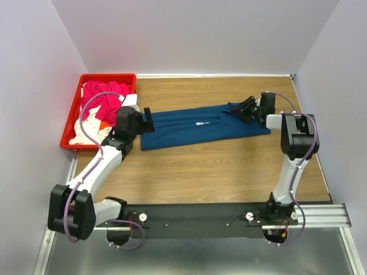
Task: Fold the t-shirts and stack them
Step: Fold the tshirt
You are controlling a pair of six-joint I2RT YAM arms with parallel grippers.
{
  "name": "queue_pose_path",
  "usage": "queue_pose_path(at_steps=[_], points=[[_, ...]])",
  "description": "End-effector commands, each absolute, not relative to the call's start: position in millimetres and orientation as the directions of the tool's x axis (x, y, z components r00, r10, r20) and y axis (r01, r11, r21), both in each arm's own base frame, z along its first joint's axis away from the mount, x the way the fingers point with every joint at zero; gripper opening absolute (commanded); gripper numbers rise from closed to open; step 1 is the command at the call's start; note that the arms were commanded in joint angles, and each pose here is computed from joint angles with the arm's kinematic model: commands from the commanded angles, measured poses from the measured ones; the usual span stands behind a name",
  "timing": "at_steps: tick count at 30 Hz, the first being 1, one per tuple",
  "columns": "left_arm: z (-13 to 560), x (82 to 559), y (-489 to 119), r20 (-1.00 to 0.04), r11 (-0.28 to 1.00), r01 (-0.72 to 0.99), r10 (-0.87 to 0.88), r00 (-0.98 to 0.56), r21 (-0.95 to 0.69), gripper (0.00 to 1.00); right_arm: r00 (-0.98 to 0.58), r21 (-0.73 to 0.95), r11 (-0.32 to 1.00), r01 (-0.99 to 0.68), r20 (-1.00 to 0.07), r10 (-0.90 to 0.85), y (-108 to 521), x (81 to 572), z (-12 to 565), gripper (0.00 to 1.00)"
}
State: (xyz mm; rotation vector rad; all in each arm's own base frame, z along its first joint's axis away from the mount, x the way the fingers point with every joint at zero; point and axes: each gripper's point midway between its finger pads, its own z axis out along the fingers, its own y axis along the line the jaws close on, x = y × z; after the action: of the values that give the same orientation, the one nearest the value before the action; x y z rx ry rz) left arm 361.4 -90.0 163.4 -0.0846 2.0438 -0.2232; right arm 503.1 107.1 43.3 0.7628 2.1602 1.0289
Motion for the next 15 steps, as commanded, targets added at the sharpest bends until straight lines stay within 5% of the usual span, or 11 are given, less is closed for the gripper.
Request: queue_pose_path(at_steps=[1,7,10,15], points=[[171.6,365.8,-84.2,-0.884,0.985,0.010,-0.149,-0.442,-0.171,0.92,-0.659,0.838,0.519,0.171,-0.294,0.692,124.5,514.2,54.6,0.50],[168.5,366.7,-86.2,-0.878,0.985,0.015,-0.148,-0.455,-0.173,0.92,-0.671,0.838,0.521,0.163,-0.294,0.681,130.1,515.8,53.9,0.35],[167.7,365.8,-86.6,-0.877,0.985,0.016,-0.148,-0.458,-0.174,0.92,-0.676,0.837,0.523,0.161,-0.292,0.676,132.6,513.0,55.3,0.14],[169.0,366.1,-86.1,-0.878,0.985,0.015,-0.149,-0.455,-0.175,0.92,-0.662,0.820,0.551,0.153,-0.329,0.674,128.7,504.4,71.9,0.01]])
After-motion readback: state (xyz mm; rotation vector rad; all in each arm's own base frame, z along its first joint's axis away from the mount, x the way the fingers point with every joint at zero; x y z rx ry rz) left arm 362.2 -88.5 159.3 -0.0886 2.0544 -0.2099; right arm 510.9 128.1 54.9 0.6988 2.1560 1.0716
